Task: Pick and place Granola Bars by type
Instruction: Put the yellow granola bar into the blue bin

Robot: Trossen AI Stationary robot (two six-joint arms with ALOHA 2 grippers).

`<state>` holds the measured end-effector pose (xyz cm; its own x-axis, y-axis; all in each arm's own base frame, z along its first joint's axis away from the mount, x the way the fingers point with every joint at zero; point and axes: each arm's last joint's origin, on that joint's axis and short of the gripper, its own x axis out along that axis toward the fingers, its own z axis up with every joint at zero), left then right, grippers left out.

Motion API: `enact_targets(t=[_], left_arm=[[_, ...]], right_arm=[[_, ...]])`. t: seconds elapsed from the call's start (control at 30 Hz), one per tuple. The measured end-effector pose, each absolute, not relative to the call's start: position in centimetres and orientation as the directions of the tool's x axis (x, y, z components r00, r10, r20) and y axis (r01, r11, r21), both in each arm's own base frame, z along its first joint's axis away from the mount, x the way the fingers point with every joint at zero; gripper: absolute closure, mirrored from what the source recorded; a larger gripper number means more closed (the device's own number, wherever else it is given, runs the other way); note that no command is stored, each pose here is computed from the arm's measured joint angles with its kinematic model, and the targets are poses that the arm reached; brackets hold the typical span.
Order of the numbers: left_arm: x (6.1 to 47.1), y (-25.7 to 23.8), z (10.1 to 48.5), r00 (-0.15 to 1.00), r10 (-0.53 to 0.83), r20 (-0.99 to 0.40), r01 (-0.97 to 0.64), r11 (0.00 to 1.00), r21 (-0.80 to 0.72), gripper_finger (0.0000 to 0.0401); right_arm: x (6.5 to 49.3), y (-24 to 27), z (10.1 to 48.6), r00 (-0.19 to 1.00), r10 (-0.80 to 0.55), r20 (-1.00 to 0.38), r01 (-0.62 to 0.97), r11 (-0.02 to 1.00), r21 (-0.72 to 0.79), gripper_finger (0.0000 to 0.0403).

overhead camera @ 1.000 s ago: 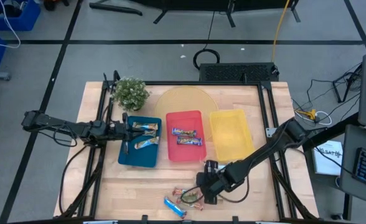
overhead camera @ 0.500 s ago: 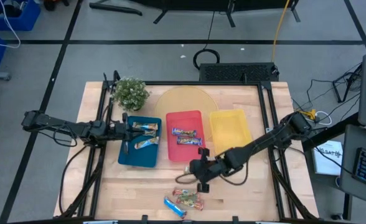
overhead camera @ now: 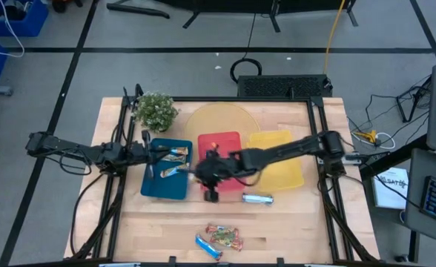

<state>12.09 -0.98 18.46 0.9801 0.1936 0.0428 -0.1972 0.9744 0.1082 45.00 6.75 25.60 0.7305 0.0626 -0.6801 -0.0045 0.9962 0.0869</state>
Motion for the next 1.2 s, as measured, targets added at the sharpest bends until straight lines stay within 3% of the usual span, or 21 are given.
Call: enact_targets(t=[0.27, 0.43, 0.93, 1.2], left_arm=[[11.8, -0.9, 18.9, 0.972, 0.222, 0.082, -0.235, 0.947, 0.217, 0.0361], [11.1, -0.6, 19.5, 0.934, 0.333, 0.132, -0.357, 0.892, 0.277, 0.0361], [10.6, -0.7, 19.9, 0.926, 0.335, 0.175, -0.376, 0.861, 0.342, 0.0361], [10.6, -0.8, 19.9, 0.94, 0.291, 0.179, -0.337, 0.879, 0.337, 0.0361]], right_arm=[[51.7, 4.0, 25.2, 0.792, 0.016, -0.61, -0.028, 1.0, -0.011, 0.0385], [53.8, 1.9, 23.1, 0.831, -0.019, -0.556, -0.003, 0.999, -0.039, 0.0384], [54.8, -0.4, 20.3, 0.828, -0.003, -0.56, -0.017, 0.999, -0.031, 0.038], [55.1, -0.4, 19.1, 0.817, -0.009, -0.577, 0.01, 1.0, -0.001, 0.0331]])
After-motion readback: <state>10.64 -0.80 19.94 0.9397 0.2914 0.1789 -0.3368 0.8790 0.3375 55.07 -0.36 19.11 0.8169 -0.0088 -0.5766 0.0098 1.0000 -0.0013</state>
